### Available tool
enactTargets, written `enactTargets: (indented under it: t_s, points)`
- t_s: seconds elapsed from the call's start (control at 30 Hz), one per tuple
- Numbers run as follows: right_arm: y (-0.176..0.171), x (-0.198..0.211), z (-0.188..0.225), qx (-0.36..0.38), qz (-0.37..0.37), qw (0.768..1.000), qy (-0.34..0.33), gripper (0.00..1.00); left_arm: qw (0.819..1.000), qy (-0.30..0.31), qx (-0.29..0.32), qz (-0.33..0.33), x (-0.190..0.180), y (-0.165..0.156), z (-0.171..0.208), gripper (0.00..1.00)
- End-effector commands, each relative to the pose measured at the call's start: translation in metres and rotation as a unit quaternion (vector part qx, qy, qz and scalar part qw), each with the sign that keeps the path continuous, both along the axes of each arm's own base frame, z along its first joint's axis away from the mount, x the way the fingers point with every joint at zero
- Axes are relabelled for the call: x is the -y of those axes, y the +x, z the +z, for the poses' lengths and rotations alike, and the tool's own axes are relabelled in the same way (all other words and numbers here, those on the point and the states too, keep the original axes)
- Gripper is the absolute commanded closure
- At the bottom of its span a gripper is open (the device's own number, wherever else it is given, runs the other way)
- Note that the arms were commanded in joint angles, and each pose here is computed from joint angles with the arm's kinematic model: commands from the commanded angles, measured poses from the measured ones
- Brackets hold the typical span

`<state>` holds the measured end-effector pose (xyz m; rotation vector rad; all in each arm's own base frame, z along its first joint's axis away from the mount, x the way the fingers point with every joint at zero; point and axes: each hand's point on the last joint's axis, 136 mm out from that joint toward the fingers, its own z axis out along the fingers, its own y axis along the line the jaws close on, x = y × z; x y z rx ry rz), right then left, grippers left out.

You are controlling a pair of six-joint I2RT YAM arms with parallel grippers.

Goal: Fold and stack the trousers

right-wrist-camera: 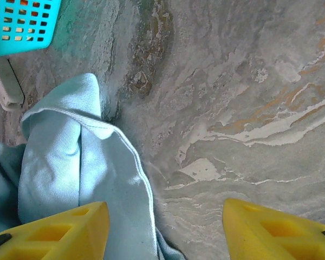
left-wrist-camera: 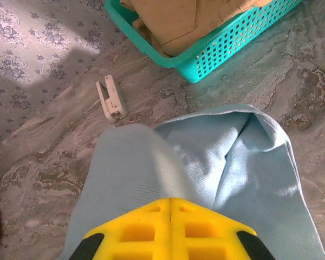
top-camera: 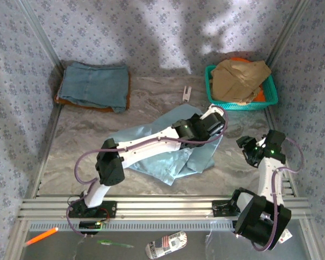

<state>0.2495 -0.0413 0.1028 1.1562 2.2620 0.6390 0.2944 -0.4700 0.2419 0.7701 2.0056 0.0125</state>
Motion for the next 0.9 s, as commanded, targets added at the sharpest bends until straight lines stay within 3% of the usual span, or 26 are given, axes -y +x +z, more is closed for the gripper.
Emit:
enactTargets:
  t_s: [0.0, 0.2, 0.3, 0.4, 0.5, 0.63, 0.87]
  points:
    - [0.001, -0.007, 0.005, 0.011, 0.012, 1.0, 0.003, 0.41, 1.0, -0.009, 0.005, 0.018, -0.02, 0.002, 0.014, 1.0]
    - [0.006, -0.018, 0.008, 0.013, 0.037, 0.999, -0.006, 0.41, 0.997, -0.034, 0.013, 0.074, -0.115, 0.019, 0.059, 1.0]
    - [0.01, -0.024, 0.005, 0.01, 0.051, 0.998, -0.02, 0.4, 0.994, -0.075, -0.036, 0.069, -0.138, 0.023, 0.053, 1.0]
    - [0.013, -0.025, -0.002, -0.003, 0.046, 0.999, -0.019, 0.36, 0.995, -0.063, -0.068, 0.039, -0.11, 0.016, 0.027, 0.97]
    - [0.015, -0.018, -0.004, -0.011, 0.035, 0.999, -0.015, 0.34, 0.996, -0.025, -0.089, -0.001, -0.062, 0.006, -0.011, 0.75]
    - [0.013, -0.001, -0.006, -0.02, 0.004, 1.0, -0.011, 0.33, 0.991, 0.002, -0.129, -0.035, -0.004, 0.004, -0.056, 0.58]
    - [0.011, 0.007, -0.01, -0.023, -0.011, 1.0, 0.004, 0.33, 0.985, 0.058, -0.155, -0.054, 0.045, 0.009, -0.122, 0.43]
